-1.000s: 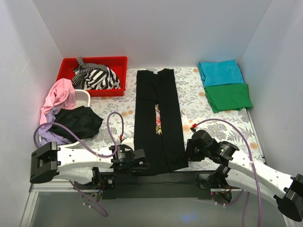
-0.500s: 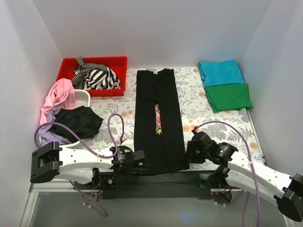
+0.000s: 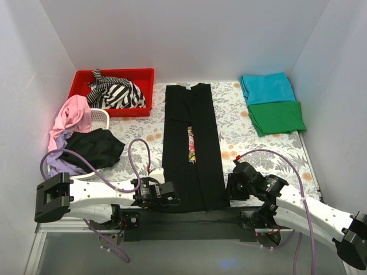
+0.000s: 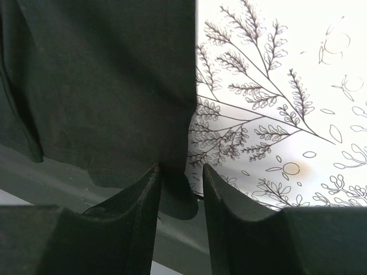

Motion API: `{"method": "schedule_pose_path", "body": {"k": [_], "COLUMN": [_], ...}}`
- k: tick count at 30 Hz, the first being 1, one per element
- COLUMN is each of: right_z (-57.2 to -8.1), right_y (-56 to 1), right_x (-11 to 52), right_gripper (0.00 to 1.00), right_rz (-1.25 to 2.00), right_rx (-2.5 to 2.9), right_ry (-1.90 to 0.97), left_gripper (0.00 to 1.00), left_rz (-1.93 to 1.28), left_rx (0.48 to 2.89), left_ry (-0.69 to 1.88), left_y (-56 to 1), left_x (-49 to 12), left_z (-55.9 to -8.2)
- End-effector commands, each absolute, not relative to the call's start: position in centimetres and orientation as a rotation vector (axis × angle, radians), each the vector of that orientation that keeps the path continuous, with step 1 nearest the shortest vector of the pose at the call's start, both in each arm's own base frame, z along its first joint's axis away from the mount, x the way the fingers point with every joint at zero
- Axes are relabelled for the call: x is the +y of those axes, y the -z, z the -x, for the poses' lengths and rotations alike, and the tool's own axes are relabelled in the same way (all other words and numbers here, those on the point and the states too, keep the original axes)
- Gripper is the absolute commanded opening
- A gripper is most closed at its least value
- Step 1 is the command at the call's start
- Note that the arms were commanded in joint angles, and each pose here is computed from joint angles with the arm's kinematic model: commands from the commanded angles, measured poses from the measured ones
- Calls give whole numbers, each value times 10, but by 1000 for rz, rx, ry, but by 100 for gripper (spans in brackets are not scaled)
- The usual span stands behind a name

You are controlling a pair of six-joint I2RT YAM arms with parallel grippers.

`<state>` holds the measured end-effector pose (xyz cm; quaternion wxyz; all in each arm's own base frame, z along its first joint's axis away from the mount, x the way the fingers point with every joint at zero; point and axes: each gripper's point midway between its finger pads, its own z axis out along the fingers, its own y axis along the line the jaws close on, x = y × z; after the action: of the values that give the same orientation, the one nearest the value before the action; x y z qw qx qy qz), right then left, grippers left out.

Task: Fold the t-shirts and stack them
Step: Fold the tshirt

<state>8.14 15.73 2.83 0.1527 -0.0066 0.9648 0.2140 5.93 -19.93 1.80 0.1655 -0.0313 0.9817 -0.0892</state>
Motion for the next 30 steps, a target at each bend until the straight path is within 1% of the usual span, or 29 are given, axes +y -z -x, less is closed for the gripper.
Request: {"method": "schedule_pose_path", "body": {"k": [1, 4, 5, 7, 8, 10, 11, 14, 20, 22, 24, 30], "right_z": [-81, -81, -81, -76, -74, -72, -72, -77, -100, -112, -117, -135], "right_y": [-30, -32, -32, -33, -30, -29, -27, -36, -83, -99, -103, -115], "right_x": [162, 163, 163, 165, 165, 165, 164, 169, 186, 190, 190, 198], "right_gripper": [40, 29, 22, 22, 18, 6, 2, 1, 1, 1, 1, 1], "right_rz": [-3, -17, -19, -26, -28, -27, -27, -7, 78, 89, 112, 182], "right_rx": [2754, 2745, 2737, 2756, 2763, 2767, 2772, 2743, 2579, 2523, 2508, 2481], "right_ry": [-659, -676, -681, -720, -724, -732, -722, -741, -822, -810, -783, -712], "left_gripper": [0, 0, 0, 0, 0, 0, 0, 0, 0, 0, 0, 0], "left_rz": [201, 196, 197, 194, 191, 190, 192, 173, 128, 127, 129, 182], "left_rx": [2735, 2736, 2736, 2740, 2743, 2743, 2741, 2729, 2664, 2631, 2610, 2577], "left_ry": [271, 271, 273, 274, 275, 278, 279, 302, 314, 312, 309, 251], "left_y": [-14, -15, -16, -17, -17, -18, -18, -26, -60, -74, -83, -89], "left_x": [-203, -204, -204, -203, -203, -202, -202, -205, -215, -219, -222, -216], "left_z": [-72, -72, -72, -71, -70, -70, -70, -72, -85, -92, -97, -115]}}
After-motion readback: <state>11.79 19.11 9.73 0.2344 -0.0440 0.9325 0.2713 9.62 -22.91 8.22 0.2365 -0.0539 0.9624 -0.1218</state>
